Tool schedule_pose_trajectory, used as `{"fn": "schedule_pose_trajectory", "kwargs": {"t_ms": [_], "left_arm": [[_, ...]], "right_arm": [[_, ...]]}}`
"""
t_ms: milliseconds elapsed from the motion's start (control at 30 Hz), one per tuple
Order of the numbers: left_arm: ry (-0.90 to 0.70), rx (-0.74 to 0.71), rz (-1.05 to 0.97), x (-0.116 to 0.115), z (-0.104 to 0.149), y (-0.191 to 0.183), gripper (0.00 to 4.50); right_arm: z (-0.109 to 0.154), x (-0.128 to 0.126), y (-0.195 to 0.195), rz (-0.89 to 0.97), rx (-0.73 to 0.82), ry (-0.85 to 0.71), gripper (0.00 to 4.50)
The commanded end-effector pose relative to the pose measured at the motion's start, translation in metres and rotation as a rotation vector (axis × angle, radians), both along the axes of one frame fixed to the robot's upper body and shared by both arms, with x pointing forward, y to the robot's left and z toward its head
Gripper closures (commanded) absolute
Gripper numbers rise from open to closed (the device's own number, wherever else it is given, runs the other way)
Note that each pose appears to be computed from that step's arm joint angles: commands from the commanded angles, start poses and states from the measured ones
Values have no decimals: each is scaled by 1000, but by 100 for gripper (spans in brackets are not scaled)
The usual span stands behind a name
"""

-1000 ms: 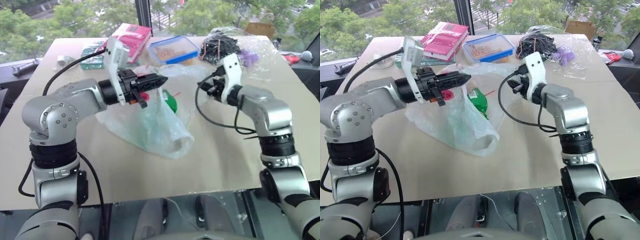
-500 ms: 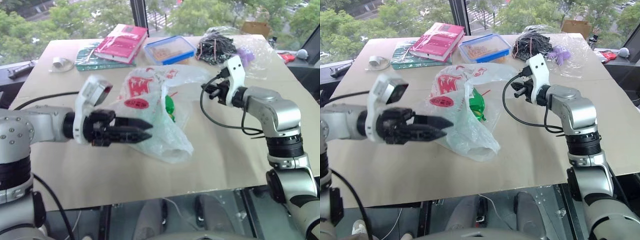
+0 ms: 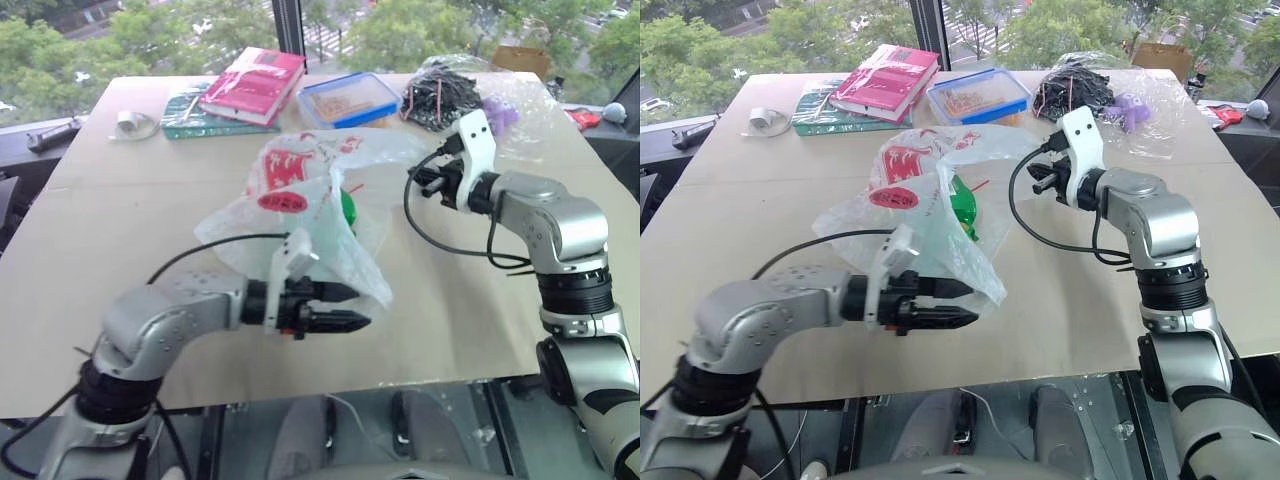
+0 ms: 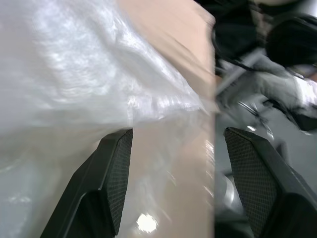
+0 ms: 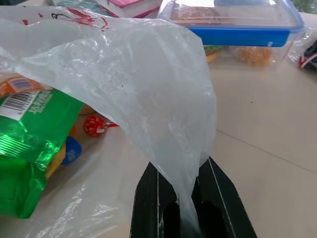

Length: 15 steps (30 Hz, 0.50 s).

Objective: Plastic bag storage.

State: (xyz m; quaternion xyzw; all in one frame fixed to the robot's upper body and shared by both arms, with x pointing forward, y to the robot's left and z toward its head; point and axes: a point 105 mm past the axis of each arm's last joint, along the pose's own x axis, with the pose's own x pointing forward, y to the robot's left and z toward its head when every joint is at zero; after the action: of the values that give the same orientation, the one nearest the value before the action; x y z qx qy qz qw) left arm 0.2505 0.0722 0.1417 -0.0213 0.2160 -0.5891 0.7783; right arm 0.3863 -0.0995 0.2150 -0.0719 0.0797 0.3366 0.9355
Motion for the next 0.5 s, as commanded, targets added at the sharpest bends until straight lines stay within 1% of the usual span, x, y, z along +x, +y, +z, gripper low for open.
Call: {"fn": "schedule_pose_trajectory", "kwargs": {"t_ms": [33,133,267,333,400,500], "left_arm": [[-31,-8,13,8,0,-12,146],[-22,-62,-6,12,-1,-29,146],[56,-190,-46,15,6,-54,146],[109,-276,-99,10,19,-60,146],[155,-372,-162,3,38,-59,146],[184,-495,-208,3,74,-42,146]], "right_arm": [[20,-4,-4,-14,7,-63,450],[21,-3,-6,-26,5,-60,450],[22,0,-10,-51,20,-49,450],[22,1,-13,-59,29,-43,450],[23,2,-16,-68,37,-37,450],[27,6,-23,-82,67,-31,450]]}}
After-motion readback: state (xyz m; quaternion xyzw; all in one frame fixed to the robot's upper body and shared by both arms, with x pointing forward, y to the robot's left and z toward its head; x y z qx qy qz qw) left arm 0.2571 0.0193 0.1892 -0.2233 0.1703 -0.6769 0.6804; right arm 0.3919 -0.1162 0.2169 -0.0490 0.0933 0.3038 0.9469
